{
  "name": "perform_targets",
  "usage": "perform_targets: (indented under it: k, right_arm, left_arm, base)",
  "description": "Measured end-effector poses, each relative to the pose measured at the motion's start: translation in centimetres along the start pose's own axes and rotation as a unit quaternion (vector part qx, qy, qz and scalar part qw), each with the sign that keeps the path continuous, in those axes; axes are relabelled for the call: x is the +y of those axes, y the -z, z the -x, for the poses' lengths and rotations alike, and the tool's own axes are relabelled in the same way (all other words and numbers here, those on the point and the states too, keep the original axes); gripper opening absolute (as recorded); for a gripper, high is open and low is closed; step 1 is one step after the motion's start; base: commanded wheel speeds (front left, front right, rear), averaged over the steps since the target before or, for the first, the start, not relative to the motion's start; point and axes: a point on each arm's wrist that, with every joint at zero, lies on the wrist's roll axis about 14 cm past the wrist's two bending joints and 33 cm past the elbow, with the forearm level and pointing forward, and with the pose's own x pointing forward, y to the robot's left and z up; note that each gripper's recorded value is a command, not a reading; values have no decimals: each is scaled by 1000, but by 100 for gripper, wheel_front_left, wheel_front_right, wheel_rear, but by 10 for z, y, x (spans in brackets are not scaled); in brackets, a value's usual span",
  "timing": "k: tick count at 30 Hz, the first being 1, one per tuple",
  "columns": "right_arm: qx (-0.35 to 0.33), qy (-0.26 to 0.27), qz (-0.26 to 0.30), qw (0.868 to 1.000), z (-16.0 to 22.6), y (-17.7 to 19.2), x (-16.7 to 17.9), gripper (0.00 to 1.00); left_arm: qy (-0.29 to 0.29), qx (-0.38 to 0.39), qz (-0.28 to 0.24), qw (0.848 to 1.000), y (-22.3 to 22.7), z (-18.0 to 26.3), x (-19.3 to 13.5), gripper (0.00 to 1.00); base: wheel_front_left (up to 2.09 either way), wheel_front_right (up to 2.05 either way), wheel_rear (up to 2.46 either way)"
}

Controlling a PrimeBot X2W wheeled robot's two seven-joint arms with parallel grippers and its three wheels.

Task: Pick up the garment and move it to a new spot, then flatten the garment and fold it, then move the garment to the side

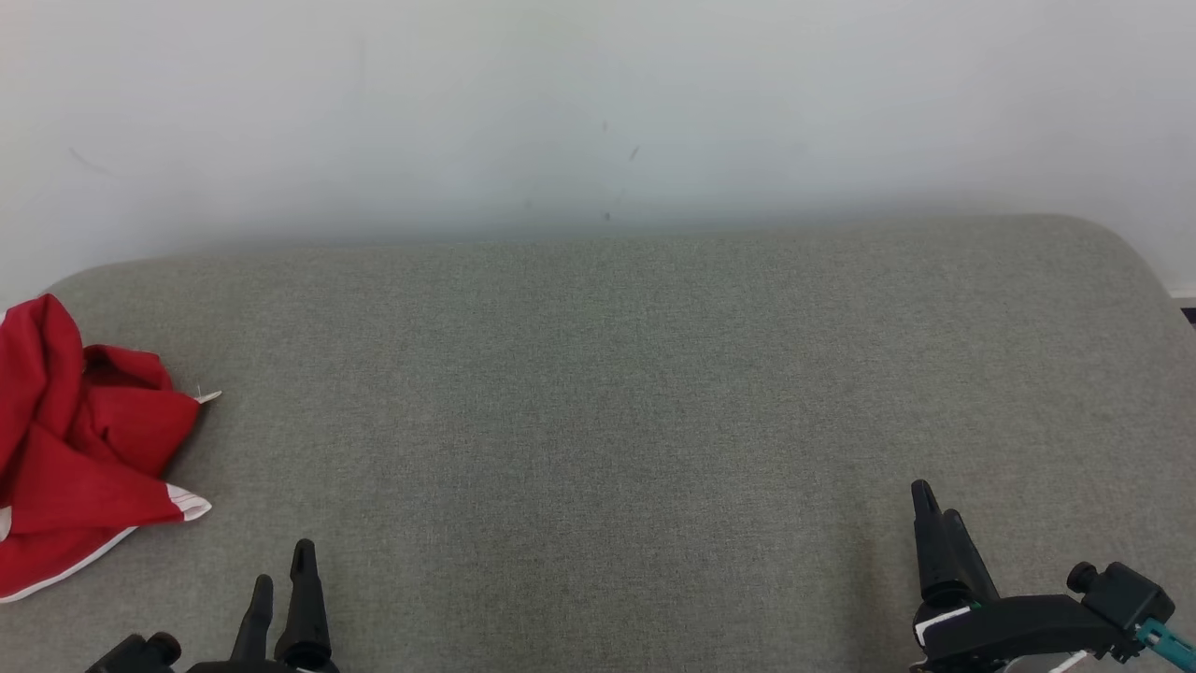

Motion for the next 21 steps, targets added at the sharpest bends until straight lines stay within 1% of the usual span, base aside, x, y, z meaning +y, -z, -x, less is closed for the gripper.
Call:
perform_targets:
  k: [11, 21]
  right_arm:
    - [-3, -10, 73, 997, 0, 0, 3, 100]
    - [-9, -13, 137, 990, 2, -2, 2, 100]
  left_arm:
    - [-5, -12, -73, 997, -3, 0, 1, 100]
    - [-9, -21, -140, 990, -6, 1, 4, 100]
  base:
    - [0, 0, 0]
    - [0, 0, 0]
